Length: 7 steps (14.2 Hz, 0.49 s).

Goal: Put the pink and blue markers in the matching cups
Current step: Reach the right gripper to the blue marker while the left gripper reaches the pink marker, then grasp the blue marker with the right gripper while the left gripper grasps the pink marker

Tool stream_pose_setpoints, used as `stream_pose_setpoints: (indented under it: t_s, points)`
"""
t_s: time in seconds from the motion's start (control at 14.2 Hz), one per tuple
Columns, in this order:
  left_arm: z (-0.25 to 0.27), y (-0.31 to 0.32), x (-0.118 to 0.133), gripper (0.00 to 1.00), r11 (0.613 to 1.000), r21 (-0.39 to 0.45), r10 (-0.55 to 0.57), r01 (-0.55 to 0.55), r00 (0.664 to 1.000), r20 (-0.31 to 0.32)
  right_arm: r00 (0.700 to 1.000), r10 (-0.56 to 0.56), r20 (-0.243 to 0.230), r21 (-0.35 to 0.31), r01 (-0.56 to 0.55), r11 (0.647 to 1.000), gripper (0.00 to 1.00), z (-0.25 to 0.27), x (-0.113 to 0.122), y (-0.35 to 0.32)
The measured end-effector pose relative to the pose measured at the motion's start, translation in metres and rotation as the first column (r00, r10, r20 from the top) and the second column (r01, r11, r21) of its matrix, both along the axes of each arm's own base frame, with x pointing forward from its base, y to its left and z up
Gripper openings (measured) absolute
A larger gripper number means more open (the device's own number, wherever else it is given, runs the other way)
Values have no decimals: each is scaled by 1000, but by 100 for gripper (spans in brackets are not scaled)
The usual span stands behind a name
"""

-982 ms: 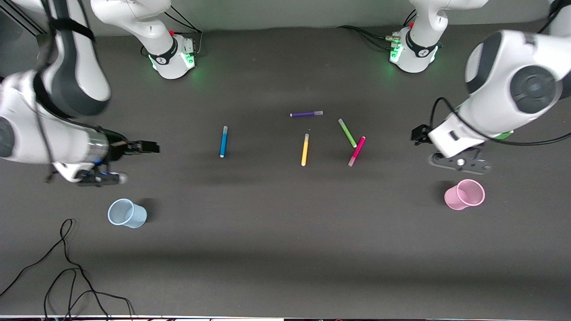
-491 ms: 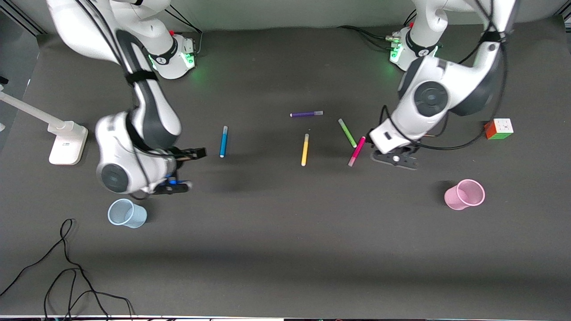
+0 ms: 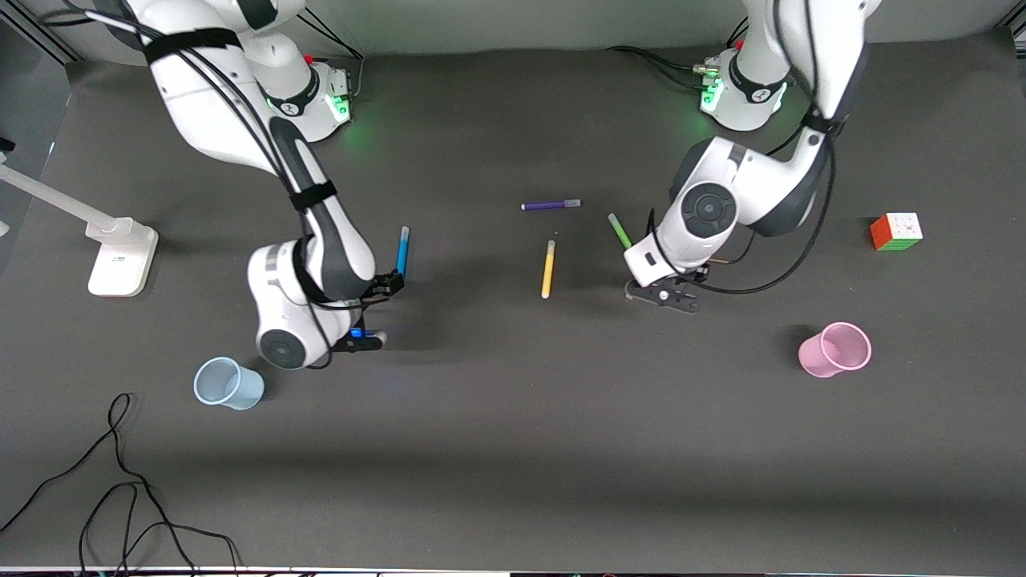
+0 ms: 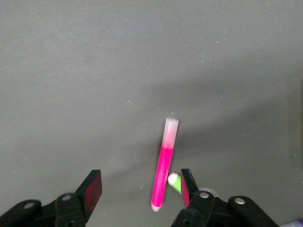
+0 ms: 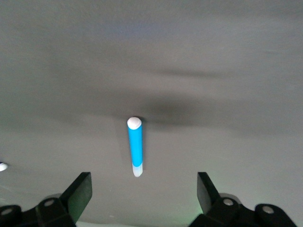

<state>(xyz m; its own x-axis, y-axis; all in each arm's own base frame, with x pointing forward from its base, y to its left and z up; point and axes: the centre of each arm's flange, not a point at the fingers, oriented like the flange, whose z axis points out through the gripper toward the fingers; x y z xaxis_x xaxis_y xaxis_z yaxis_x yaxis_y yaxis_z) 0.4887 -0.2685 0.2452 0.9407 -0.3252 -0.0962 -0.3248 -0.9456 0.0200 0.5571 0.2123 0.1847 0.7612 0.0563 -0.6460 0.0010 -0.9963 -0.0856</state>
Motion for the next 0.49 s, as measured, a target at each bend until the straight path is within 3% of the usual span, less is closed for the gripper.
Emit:
stream_pose_setpoints:
  t_s: [0.21, 0.49]
  points:
    - [-36, 4, -19, 78, 1000, -20, -5, 6, 999, 32, 999, 22, -41, -25, -23, 999, 96, -36, -12, 10]
    - [-46, 0, -35, 79, 1000, -15, -23, 23, 999, 23, 996, 62, -60, -42, -64, 997, 92, -63, -26, 30]
